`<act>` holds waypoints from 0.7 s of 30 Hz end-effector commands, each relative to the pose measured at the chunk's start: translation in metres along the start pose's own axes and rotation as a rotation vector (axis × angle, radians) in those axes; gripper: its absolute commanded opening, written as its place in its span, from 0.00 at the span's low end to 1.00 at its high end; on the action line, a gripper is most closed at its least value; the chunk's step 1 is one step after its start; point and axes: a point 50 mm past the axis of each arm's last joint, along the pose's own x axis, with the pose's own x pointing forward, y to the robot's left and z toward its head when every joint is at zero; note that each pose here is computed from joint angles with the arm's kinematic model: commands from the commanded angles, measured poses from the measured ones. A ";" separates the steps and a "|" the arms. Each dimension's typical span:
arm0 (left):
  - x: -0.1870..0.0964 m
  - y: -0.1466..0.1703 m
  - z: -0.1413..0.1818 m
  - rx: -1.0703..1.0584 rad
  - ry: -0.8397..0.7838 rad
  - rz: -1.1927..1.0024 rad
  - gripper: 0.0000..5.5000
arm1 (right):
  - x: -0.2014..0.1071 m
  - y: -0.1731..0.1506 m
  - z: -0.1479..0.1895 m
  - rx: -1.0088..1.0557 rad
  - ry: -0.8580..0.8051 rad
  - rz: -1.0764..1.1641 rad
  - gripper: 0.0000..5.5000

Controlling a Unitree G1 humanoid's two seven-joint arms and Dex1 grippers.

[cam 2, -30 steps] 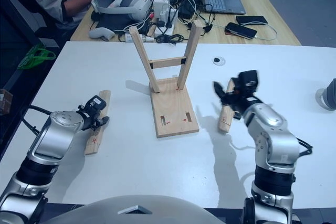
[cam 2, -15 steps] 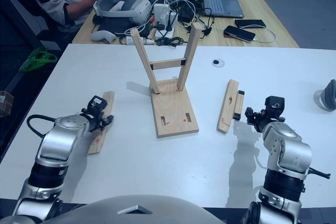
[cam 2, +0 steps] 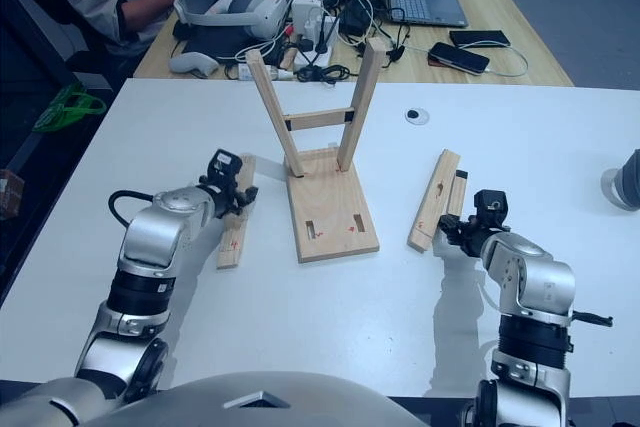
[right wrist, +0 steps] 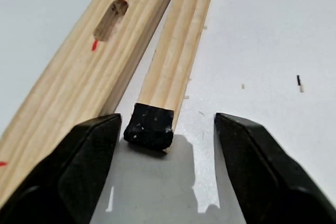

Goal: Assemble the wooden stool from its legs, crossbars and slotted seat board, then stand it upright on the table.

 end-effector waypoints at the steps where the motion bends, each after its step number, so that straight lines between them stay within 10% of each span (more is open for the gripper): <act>1: -0.008 0.003 0.039 -0.069 -0.196 0.025 0.52 | 0.008 0.000 0.005 0.031 0.009 -0.002 0.55; 14: -0.023 0.030 0.081 -0.288 -0.401 0.186 0.52 | 0.016 0.004 0.006 -0.016 0.038 0.005 0.23; 21: -0.035 0.053 0.106 -0.365 -0.531 0.269 0.52 | 0.005 -0.010 0.081 -0.192 -0.339 -0.189 0.23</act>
